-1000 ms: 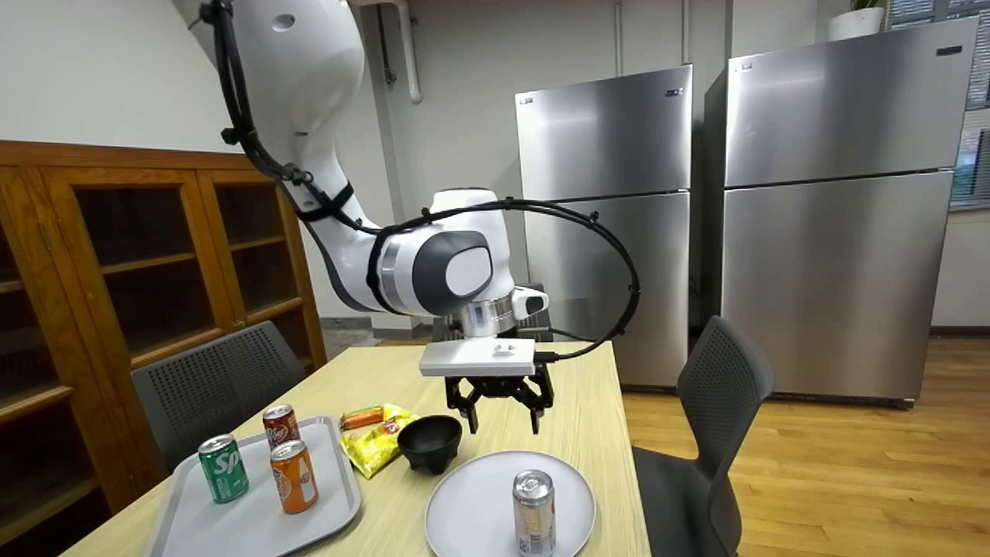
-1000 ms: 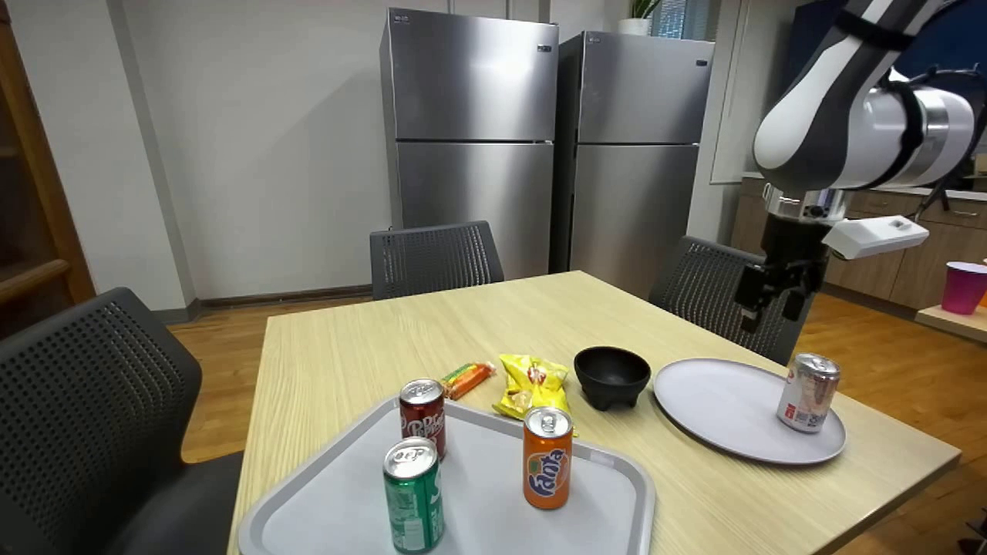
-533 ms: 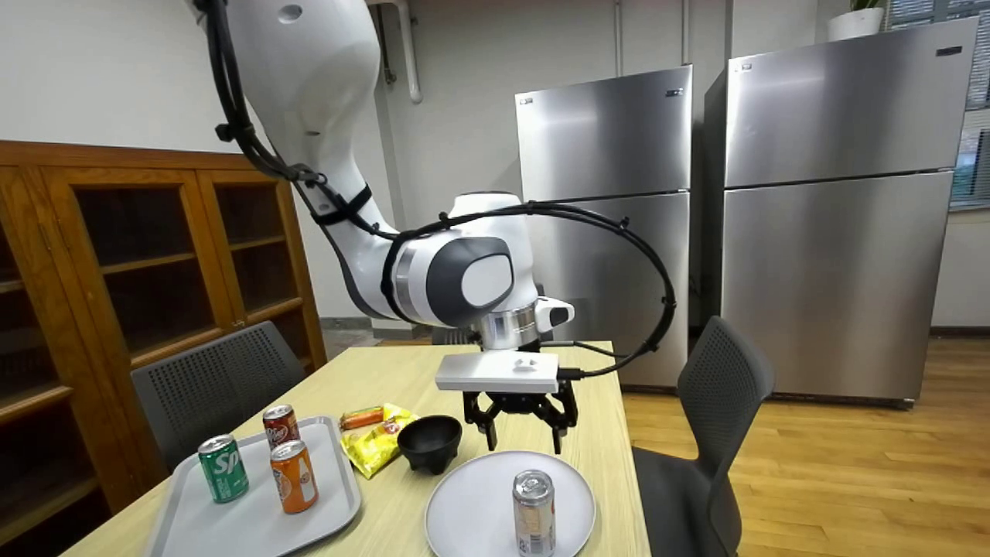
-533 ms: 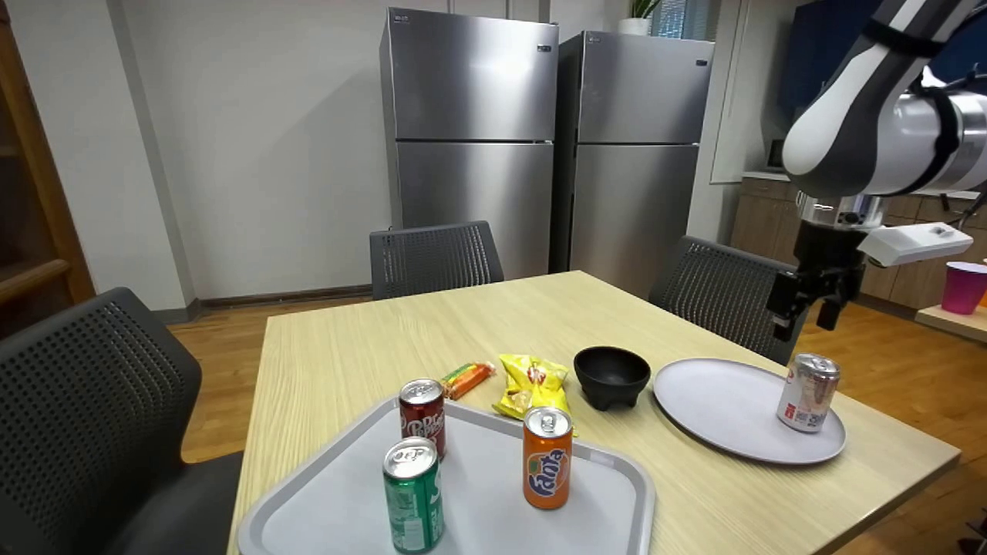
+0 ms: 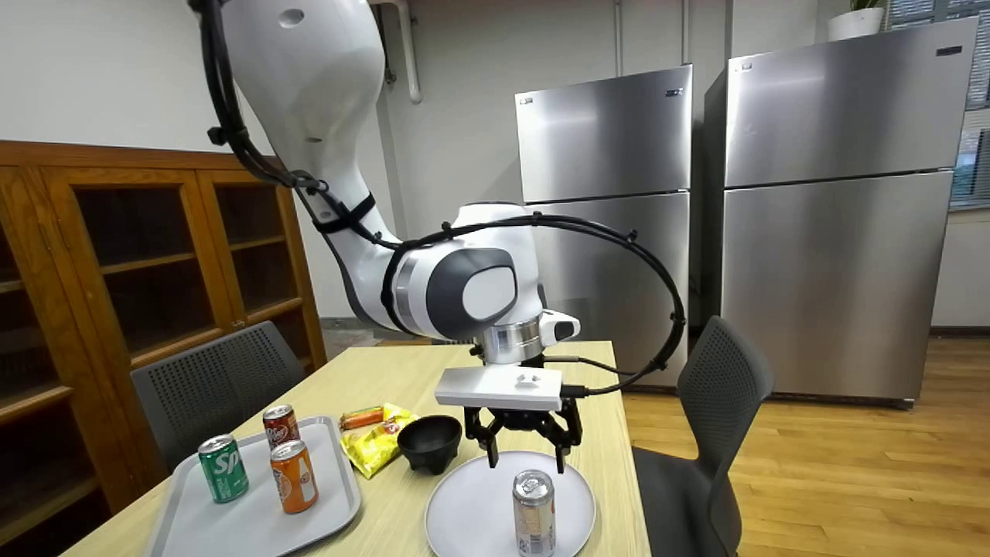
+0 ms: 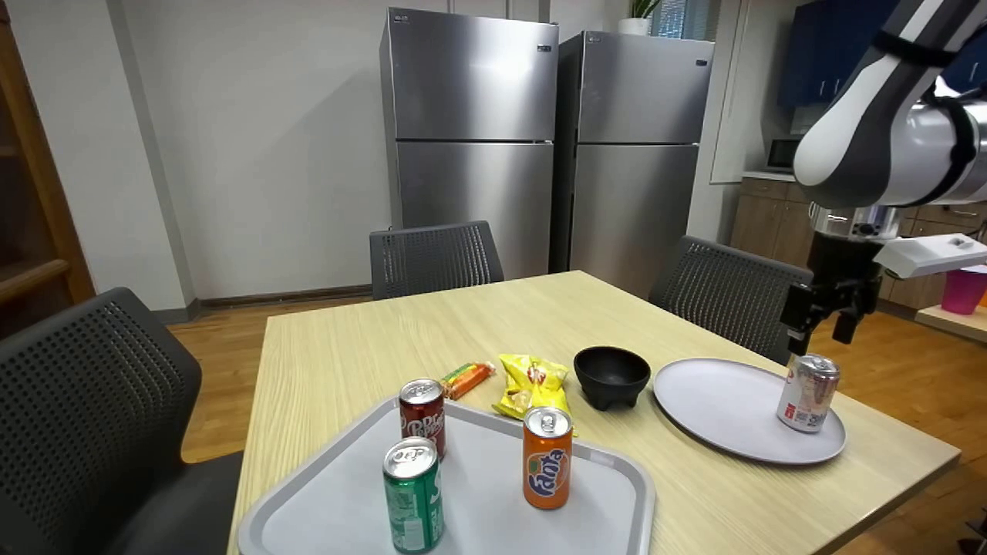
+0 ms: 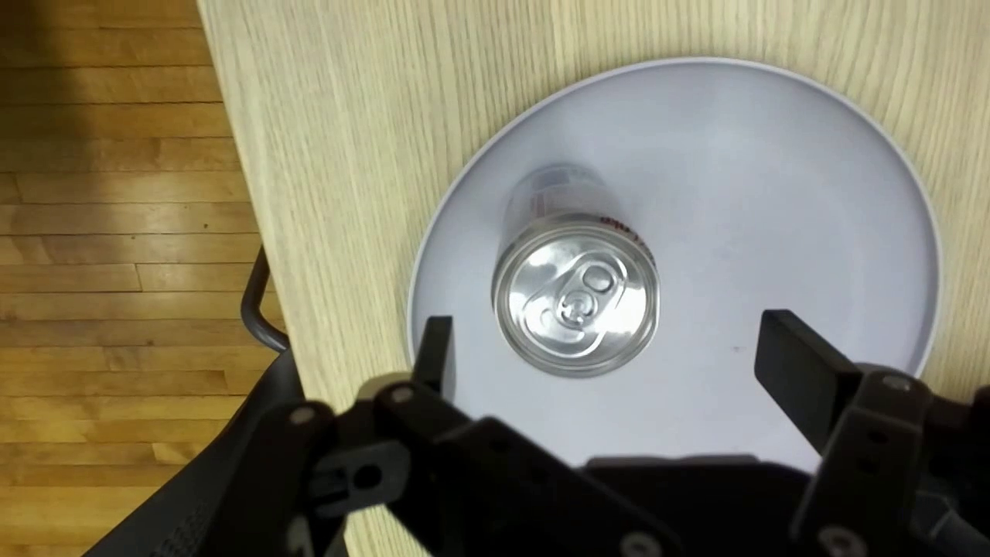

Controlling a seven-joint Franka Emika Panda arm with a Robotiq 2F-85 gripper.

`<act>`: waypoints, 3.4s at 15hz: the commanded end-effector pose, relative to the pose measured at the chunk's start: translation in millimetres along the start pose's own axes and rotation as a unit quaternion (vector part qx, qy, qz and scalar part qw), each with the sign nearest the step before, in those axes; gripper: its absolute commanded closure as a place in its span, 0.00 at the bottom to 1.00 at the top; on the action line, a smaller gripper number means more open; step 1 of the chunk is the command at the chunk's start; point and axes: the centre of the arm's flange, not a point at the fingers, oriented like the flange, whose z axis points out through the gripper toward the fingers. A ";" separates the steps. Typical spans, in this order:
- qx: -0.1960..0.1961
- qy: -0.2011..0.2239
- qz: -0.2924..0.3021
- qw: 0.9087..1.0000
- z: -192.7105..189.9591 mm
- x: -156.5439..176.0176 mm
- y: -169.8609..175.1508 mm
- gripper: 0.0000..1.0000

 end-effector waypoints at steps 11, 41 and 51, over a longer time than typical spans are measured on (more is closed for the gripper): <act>-0.007 0.005 -0.020 1.000 47.7 2.1 -5.7 0.00; -0.010 0.042 -0.041 0.998 1.5 7.3 -19.8 0.62; -0.027 0.078 -0.109 0.991 -48.3 5.0 -79.6 0.62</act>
